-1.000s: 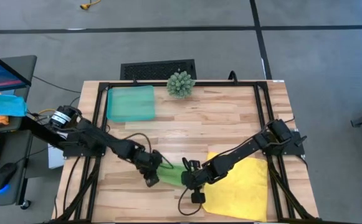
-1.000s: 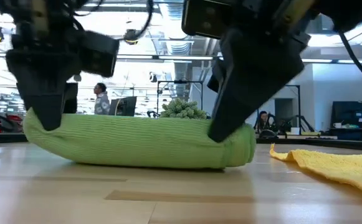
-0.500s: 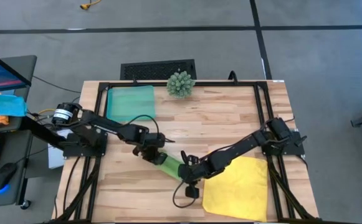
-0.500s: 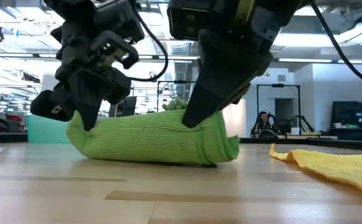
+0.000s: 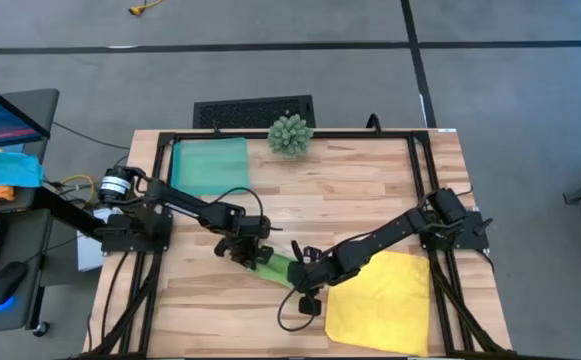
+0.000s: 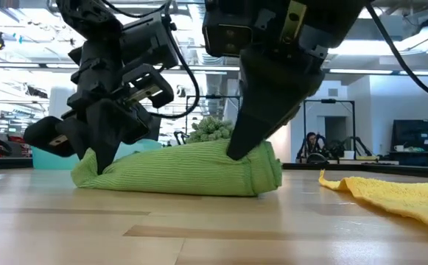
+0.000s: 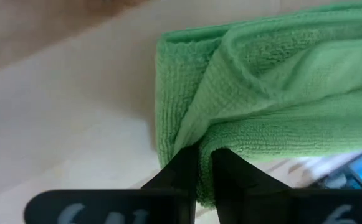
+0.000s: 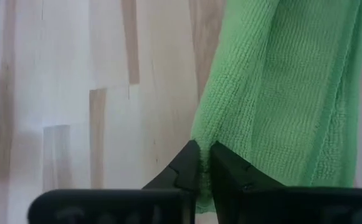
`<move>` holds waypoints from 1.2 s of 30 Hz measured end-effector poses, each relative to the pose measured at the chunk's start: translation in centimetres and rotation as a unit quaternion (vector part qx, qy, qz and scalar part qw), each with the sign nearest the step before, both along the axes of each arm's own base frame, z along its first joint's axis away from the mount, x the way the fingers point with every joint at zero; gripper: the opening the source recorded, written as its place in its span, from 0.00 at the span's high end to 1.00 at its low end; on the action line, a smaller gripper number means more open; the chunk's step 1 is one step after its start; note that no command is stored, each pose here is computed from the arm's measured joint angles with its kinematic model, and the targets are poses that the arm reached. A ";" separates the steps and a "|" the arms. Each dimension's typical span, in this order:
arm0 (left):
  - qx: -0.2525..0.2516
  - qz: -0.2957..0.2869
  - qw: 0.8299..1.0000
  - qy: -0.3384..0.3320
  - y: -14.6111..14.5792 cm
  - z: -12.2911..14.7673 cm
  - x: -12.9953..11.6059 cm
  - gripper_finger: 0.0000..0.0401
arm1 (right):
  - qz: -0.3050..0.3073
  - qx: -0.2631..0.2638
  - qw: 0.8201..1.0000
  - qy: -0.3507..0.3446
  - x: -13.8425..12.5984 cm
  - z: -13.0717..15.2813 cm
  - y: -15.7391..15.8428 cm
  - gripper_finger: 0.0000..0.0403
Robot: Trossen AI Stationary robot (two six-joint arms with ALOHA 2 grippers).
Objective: Roll microfiber towels into tight, uniform cylinder then place into a basket
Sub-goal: Roll the green towel
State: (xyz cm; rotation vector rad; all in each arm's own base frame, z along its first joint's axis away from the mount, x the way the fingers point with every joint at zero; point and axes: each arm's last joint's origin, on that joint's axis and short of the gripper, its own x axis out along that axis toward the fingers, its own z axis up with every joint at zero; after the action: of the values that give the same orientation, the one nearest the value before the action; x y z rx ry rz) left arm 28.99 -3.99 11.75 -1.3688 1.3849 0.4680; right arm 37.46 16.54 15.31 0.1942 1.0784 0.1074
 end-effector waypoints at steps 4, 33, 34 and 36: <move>-0.003 -0.008 1.000 -0.008 -0.1 -0.1 0.1 0.94 | -0.001 -0.009 1.000 0.009 -0.2 -0.1 -0.1 0.83; -0.003 -0.041 0.999 -0.025 -0.2 -0.2 0.1 0.94 | 0.065 -0.248 0.952 -0.164 -2.5 5.1 3.5 0.69; -0.004 -0.042 0.999 -0.026 -0.2 -0.2 0.1 0.94 | 0.074 -0.257 0.950 -0.160 -2.4 4.7 3.4 0.70; -0.004 -0.042 0.999 -0.026 -0.2 -0.2 0.1 0.94 | 0.078 -0.270 0.949 -0.145 -1.9 3.6 2.9 0.70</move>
State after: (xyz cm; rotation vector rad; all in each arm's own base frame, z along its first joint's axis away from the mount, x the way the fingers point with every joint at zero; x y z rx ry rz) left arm 29.13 -4.19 11.53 -1.3149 1.3959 0.3693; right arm 35.58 19.44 18.95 -0.3933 0.7921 -0.0201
